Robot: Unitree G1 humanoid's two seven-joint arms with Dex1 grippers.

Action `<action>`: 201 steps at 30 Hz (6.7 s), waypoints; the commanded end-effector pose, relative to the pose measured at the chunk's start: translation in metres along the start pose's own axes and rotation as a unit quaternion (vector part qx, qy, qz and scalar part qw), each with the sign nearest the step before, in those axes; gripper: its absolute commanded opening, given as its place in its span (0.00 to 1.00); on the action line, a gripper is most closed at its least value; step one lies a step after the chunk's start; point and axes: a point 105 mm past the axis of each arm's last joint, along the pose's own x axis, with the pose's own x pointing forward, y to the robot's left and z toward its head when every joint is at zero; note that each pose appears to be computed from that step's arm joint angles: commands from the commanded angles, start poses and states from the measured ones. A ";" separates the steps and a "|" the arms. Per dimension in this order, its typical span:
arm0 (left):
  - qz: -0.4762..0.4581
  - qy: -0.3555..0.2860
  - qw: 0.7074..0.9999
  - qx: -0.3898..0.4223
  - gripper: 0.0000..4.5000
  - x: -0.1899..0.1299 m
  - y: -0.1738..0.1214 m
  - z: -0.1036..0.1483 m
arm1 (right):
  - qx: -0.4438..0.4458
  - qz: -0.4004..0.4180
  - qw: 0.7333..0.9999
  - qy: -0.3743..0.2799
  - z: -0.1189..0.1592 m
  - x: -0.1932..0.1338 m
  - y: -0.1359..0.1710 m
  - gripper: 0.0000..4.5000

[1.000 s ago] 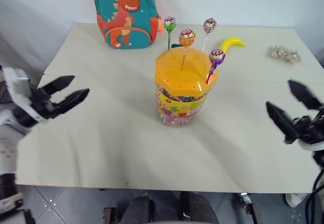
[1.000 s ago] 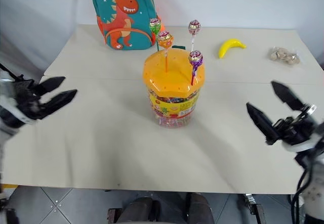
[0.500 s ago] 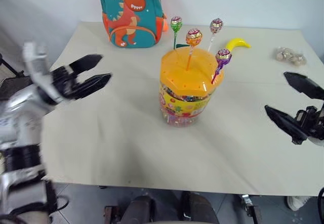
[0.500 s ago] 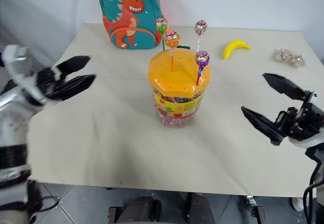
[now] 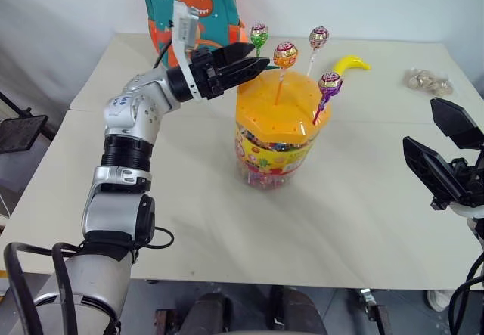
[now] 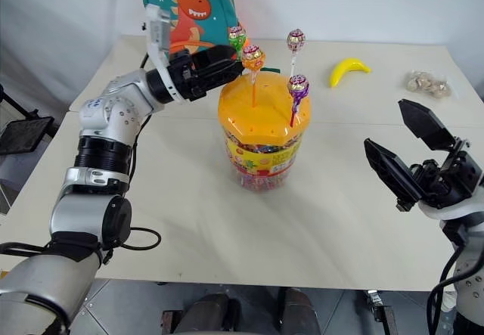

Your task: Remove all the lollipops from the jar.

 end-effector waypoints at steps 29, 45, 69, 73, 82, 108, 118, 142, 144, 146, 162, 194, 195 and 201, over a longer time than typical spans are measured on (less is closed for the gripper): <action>0.402 0.180 0.896 -0.064 0.00 -0.284 -0.010 -0.033 | -0.028 0.210 0.976 0.048 -0.023 0.021 0.041 1.00; 0.489 0.245 0.823 -0.152 0.33 -0.349 -0.085 -0.112 | 0.027 0.324 0.939 0.111 -0.046 -0.009 0.054 1.00; -0.068 0.036 0.991 0.108 0.99 -0.094 -0.082 0.017 | -0.055 0.109 0.992 0.035 0.014 0.021 0.015 1.00; -0.131 0.002 0.987 0.092 0.99 -0.042 -0.086 0.022 | -0.057 0.099 0.993 0.029 0.024 0.018 0.017 1.00; -0.155 0.016 0.986 0.065 0.91 0.000 -0.087 0.019 | -0.059 0.084 0.994 0.034 0.023 0.012 0.027 1.00; 0.312 0.115 0.943 0.004 0.00 -0.182 -0.008 0.016 | -0.034 0.159 0.986 0.043 -0.004 0.013 0.025 1.00; 0.430 0.252 0.854 -0.154 0.00 -0.274 -0.071 -0.091 | -0.002 0.251 0.960 0.120 -0.041 0.007 0.033 1.00; 0.218 0.077 0.970 0.078 0.76 -0.247 -0.089 0.000 | 0.004 0.122 0.989 0.079 -0.020 0.010 0.005 1.00; 0.165 0.050 0.979 0.108 0.83 -0.220 -0.089 0.010 | 0.020 0.125 0.990 0.068 -0.019 0.033 0.012 1.00; 0.117 0.037 0.984 0.126 0.95 -0.199 -0.093 0.015 | 0.035 0.129 0.989 0.065 -0.021 0.049 0.019 1.00; 0.025 0.024 0.991 0.126 1.00 -0.171 -0.102 0.002 | 0.057 0.178 0.976 0.116 -0.048 0.108 0.037 0.63; -0.061 0.108 0.981 0.149 1.00 -0.153 -0.110 -0.037 | -0.007 -0.180 0.753 0.632 -0.139 -0.113 -0.083 0.06; -0.061 0.108 0.981 0.149 1.00 -0.153 -0.110 -0.036 | -0.005 -0.179 0.752 0.634 -0.138 -0.116 -0.083 0.11; -0.039 0.097 0.982 0.159 1.00 -0.153 -0.105 -0.030 | -0.014 -0.153 0.799 0.582 -0.113 -0.104 -0.092 0.53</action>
